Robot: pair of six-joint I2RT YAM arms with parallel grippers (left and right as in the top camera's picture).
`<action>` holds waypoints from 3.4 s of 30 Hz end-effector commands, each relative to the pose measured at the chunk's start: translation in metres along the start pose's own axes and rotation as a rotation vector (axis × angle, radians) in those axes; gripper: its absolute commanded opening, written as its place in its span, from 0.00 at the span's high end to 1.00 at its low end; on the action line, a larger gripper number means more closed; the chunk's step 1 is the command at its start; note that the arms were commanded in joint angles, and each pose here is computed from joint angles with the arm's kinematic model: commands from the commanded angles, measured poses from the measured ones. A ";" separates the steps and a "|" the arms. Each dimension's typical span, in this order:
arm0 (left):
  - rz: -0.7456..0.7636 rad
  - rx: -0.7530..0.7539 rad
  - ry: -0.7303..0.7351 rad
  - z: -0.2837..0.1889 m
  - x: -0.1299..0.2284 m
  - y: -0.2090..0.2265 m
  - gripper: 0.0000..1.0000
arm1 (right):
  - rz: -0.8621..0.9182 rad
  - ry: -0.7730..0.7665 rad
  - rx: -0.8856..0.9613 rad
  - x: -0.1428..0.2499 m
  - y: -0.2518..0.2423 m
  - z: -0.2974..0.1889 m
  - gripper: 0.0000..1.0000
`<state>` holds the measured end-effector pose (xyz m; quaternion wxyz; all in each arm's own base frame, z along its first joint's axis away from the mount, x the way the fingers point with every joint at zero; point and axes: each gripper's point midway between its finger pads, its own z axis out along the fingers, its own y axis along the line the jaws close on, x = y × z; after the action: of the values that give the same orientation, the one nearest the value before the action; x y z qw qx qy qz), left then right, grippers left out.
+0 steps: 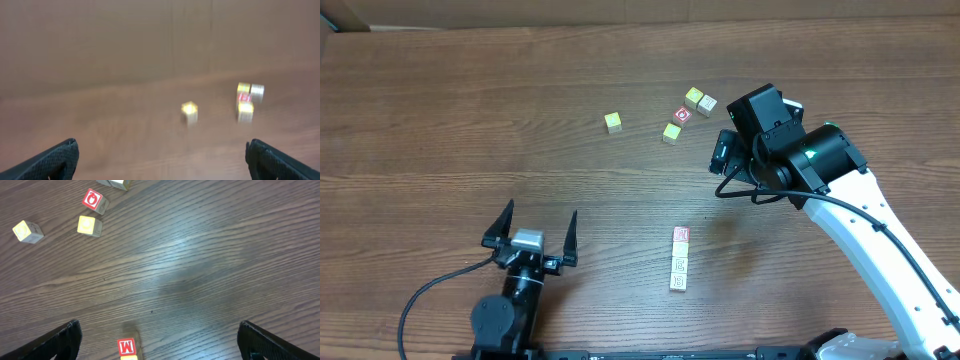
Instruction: Flip 4 blocks
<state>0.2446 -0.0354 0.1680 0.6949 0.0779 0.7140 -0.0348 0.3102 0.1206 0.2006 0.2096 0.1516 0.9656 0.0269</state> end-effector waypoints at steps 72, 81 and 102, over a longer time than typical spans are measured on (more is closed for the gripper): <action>0.013 -0.048 0.049 -0.001 0.013 0.009 0.00 | -0.366 -0.695 -0.333 -0.003 -0.046 -0.095 0.00; 0.013 -0.048 0.049 -0.001 0.013 0.009 0.00 | -0.267 -0.901 -0.395 0.035 -0.092 -0.059 0.00; 0.013 -0.048 0.049 -0.001 0.013 0.009 0.00 | -0.255 -1.026 -0.436 0.049 -0.097 0.000 0.00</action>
<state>0.2447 -0.0297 0.1554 0.6768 0.0678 0.7327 -0.0231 0.2404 0.0459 0.1673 0.6724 -0.0220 0.7287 0.1279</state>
